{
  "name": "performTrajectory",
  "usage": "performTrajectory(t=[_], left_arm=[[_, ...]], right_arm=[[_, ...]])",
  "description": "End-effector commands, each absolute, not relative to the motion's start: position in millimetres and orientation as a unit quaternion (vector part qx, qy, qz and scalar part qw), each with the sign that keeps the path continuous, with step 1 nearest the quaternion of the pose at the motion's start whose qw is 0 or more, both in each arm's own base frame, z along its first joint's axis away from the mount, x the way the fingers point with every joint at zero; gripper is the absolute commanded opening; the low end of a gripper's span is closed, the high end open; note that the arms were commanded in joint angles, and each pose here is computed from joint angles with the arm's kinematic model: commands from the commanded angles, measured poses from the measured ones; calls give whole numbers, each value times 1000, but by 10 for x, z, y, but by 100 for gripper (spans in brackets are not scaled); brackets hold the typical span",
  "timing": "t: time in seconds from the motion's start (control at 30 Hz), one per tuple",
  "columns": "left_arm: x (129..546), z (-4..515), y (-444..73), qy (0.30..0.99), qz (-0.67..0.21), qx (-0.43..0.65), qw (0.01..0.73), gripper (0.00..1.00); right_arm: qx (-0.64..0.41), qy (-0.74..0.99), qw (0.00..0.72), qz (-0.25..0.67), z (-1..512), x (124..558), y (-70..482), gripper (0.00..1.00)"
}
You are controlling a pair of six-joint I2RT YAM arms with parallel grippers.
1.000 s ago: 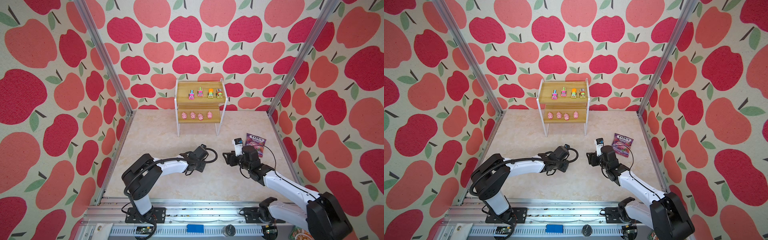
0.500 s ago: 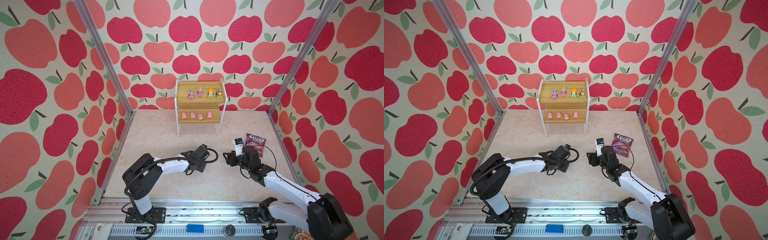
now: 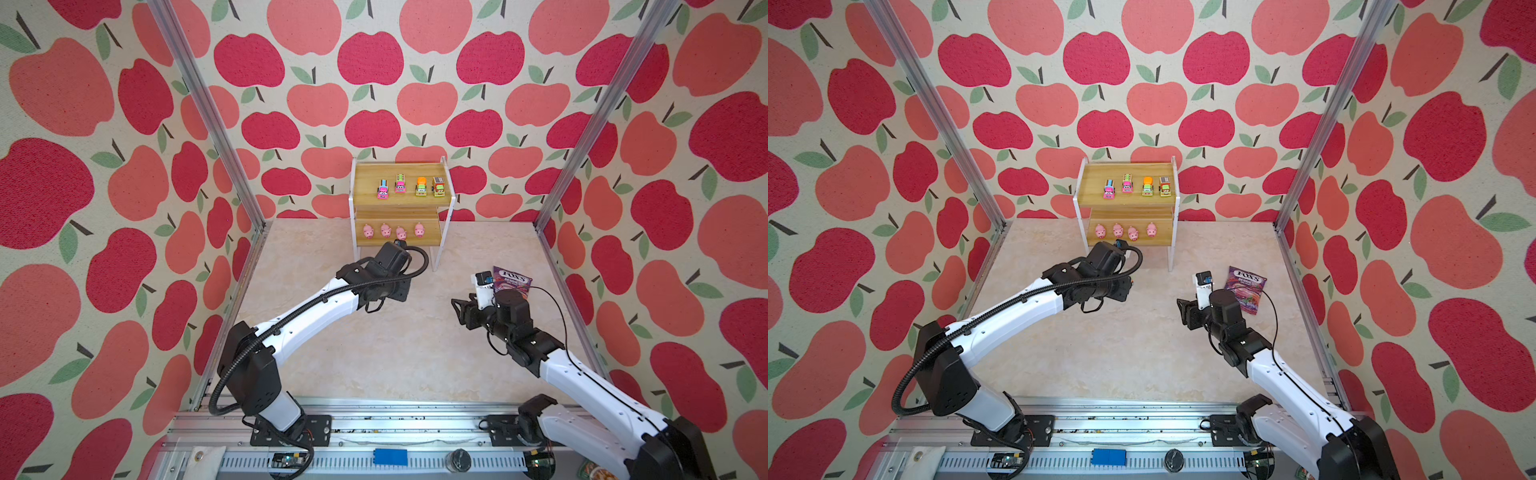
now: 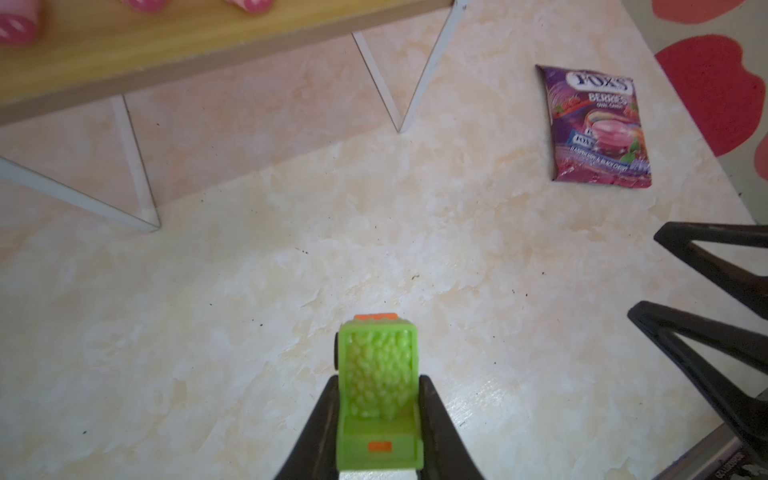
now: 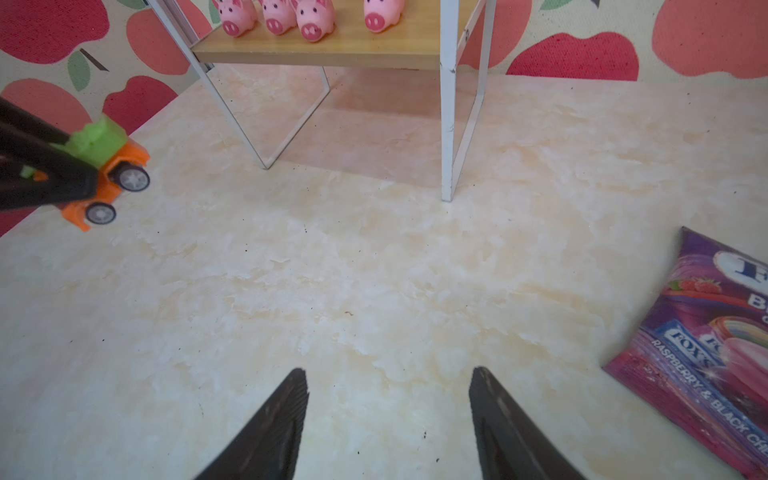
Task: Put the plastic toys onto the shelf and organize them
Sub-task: 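Lift the dump truck with the left gripper and carry it to the upper shelf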
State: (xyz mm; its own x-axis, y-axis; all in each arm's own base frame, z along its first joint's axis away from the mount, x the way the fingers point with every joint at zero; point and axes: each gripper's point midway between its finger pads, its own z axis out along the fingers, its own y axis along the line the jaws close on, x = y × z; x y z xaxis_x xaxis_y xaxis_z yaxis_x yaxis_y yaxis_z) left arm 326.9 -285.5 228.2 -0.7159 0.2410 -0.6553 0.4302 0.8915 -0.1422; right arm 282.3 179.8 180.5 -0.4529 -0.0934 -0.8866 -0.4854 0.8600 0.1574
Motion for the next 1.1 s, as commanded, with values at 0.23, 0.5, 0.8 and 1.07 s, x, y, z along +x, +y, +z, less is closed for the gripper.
performTrajectory(t=[0.23, 0.5, 0.8, 1.07], left_arm=[[3485, 3290, -2390, 904, -117, 166, 375, 28], [3908, 4014, -2256, 871, -113, 152, 453, 29], [4491, 4423, -2089, 847, -89, 128, 508, 29], [4804, 4343, -1897, 847, -80, 102, 516, 29]], right_arm=[[-235, 781, 548, 185, 2523, 2876, 1953, 65], [-287, 763, 551, 178, 2726, 2838, 2236, 65], [-316, 744, 560, 181, 2937, 2783, 2419, 65], [-361, 696, 597, 170, 3263, 2723, 2599, 65]])
